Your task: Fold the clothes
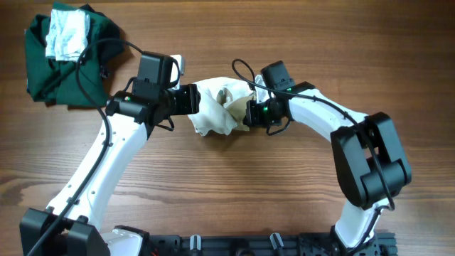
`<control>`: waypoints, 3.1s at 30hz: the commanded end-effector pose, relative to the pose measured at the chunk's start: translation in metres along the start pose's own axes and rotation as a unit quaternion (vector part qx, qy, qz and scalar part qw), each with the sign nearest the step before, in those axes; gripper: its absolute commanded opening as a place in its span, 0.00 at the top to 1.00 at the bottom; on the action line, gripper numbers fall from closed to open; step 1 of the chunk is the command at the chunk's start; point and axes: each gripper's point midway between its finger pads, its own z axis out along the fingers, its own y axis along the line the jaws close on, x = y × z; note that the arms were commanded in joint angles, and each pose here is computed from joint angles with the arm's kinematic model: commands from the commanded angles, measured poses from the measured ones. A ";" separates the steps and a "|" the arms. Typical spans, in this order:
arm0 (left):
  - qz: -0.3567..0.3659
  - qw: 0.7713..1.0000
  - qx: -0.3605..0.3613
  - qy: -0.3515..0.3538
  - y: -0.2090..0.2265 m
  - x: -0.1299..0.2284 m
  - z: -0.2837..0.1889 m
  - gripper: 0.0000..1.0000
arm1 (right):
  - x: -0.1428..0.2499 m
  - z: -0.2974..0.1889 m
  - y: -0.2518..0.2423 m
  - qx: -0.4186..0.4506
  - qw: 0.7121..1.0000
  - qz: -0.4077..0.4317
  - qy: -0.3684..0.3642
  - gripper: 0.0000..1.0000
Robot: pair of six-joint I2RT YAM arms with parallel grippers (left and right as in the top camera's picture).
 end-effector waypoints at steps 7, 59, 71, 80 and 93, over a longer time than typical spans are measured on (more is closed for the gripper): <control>0.000 1.000 -0.004 -0.014 0.002 -0.006 -0.005 0.36 | 0.015 0.001 -0.052 0.132 0.990 0.033 0.023 0.93; 0.034 0.993 0.101 0.040 -0.035 0.016 -0.002 0.52 | 0.023 -0.165 -0.206 0.193 0.927 0.320 0.013 0.00; 0.059 0.986 0.141 0.063 -0.072 0.026 0.079 0.96 | -0.057 -0.193 -0.107 0.024 0.987 0.120 -0.101 0.19; 0.060 0.977 0.183 0.086 -0.085 0.036 0.079 0.96 | -0.047 -0.139 -0.085 0.094 0.988 0.113 -0.040 0.67; 0.046 0.974 0.177 0.132 -0.074 0.061 0.124 0.96 | -0.046 -0.107 -0.088 0.094 0.988 0.121 -0.012 0.78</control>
